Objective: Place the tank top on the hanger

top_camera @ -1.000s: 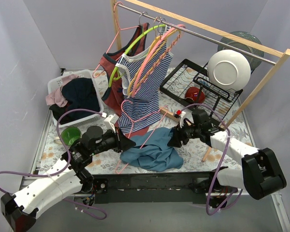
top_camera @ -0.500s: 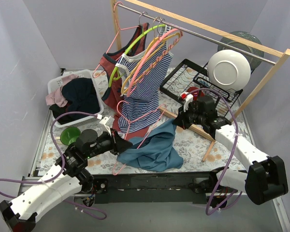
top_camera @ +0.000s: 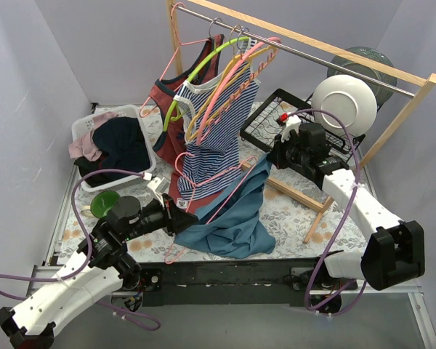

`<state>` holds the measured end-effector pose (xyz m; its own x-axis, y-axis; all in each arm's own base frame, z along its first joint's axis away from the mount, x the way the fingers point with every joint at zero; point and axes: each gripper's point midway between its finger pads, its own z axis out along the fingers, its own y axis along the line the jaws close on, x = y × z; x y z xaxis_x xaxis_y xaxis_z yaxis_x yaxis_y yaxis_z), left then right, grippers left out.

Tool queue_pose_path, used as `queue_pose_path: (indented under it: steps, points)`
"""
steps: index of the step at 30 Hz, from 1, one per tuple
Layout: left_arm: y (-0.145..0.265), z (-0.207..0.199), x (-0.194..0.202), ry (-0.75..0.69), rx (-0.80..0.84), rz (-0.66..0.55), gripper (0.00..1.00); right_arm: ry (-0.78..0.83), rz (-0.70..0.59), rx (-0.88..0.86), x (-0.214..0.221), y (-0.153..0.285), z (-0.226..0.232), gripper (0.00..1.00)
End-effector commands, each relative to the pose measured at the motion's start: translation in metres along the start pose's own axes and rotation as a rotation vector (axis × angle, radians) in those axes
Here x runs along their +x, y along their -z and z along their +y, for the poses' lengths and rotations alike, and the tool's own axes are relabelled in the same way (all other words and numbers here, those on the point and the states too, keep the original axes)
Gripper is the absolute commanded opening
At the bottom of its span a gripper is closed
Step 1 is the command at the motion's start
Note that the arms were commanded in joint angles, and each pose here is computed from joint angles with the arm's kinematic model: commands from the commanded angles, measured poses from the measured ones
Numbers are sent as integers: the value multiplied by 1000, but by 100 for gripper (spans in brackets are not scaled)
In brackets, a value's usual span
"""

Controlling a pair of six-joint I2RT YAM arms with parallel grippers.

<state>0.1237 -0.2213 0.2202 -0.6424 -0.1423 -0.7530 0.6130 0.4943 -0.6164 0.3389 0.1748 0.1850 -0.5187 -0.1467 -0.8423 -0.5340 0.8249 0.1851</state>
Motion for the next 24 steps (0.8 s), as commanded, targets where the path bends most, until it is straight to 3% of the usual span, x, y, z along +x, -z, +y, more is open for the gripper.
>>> queue_pose_path:
  steps: [1, 16, 24]
  points:
    - [2, -14, -5, -33, 50, 24, 0, -21, -96, 39, -46, 2, -7, 1]
    - [-14, 4, 5, 7, -32, 105, 0, -8, -155, 30, -72, 8, -2, 1]
    - [-22, 6, -15, -37, -57, 45, 0, 53, -105, -261, -56, 19, 49, 1]
